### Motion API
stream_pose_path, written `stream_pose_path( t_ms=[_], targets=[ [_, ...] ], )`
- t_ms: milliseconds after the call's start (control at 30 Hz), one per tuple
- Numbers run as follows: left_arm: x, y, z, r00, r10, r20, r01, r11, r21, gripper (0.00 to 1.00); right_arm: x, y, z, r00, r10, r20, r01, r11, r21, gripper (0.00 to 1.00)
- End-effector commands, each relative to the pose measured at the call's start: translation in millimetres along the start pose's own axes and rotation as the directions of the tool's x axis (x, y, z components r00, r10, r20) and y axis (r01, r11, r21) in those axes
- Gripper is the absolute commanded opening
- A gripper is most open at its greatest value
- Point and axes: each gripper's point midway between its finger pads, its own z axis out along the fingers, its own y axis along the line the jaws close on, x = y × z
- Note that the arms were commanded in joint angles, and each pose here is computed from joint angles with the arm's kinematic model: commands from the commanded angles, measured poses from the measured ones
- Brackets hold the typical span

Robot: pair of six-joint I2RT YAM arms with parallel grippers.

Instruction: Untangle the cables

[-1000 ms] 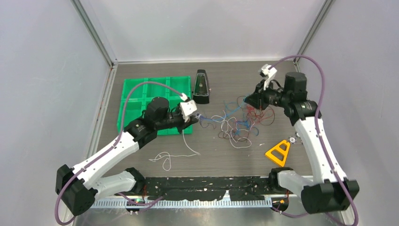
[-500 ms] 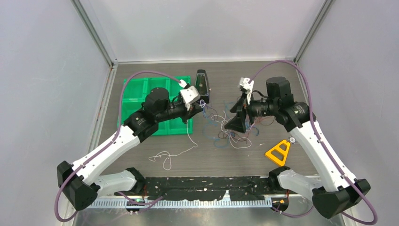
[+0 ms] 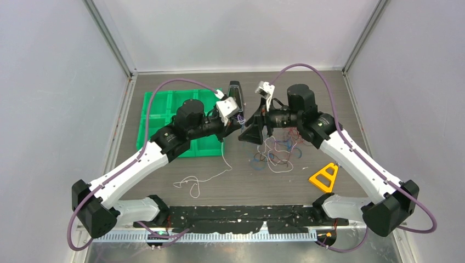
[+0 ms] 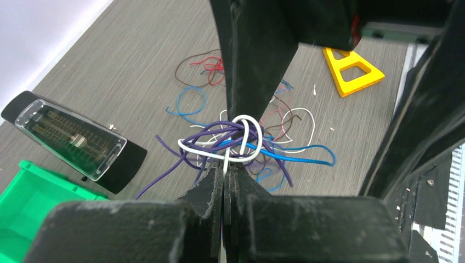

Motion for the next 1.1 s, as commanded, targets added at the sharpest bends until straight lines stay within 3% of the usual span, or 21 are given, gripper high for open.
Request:
stream_pose_path(
  t_ms=[0,67,100,133,200,300,533,800,967,1000,1067],
  targets=[
    [-36.4,3.6,-0.2,0.996,-0.006,0.089,0.008,1.0,-0.017,0.0,-9.9,-9.5,14.7,0.999,-0.015,0.034,0.014,0.999,0.033,0.85],
    [-37.1,3.2,0.7,0.996,-0.019,0.087,0.021,1.0,-0.015,0.0,-3.8,-18.3,17.9,1.0,-0.013,0.016,0.012,0.998,0.058,0.62],
    [-37.3,6.1,-0.2,0.996,-0.024,0.085,0.026,0.999,-0.027,0.0,-1.4,-23.9,15.3,1.0,-0.018,0.005,0.018,0.996,0.082,0.29],
    [-39.6,8.1,-2.9,0.996,-0.028,0.09,0.03,0.999,-0.03,0.0,-1.2,-26.0,11.2,1.0,-0.027,0.002,0.026,0.995,0.097,0.11],
    [-42.9,16.6,-11.2,0.994,-0.044,0.1,0.048,0.998,-0.039,0.0,9.5,-36.1,-2.3,0.998,-0.042,-0.037,0.047,0.988,0.144,0.06],
    [-50.8,26.5,-28.2,0.99,-0.068,0.12,0.074,0.996,-0.052,0.0,41.9,-67.1,-35.3,0.991,-0.03,-0.13,0.063,0.964,0.258,0.05],
    [-54.0,39.0,-61.1,0.981,-0.126,0.144,0.14,0.986,-0.091,0.0,91.6,-137.3,-118.8,0.972,0.066,-0.226,0.066,0.845,0.531,0.05],
    [-34.4,57.9,-83.6,0.982,-0.142,0.124,0.162,0.974,-0.161,0.0,93.3,-144.2,-138.9,0.975,0.071,-0.212,0.057,0.835,0.547,0.05],
    [-57.2,55.7,-101.4,0.983,-0.097,0.155,0.12,0.982,-0.146,0.0,109.1,-150.6,-133.9,0.967,0.124,-0.224,0.014,0.847,0.531,0.05],
    [-65.0,48.6,-103.7,0.984,-0.076,0.161,0.095,0.989,-0.109,0.0,114.4,-151.8,-129.9,0.961,0.146,-0.234,-0.006,0.858,0.513,0.08],
    [-68.2,39.9,-107.3,0.989,-0.056,0.134,0.066,0.996,-0.068,0.0,120.8,-148.6,-122.8,0.95,0.169,-0.262,-0.026,0.881,0.471,0.23]
  ],
)
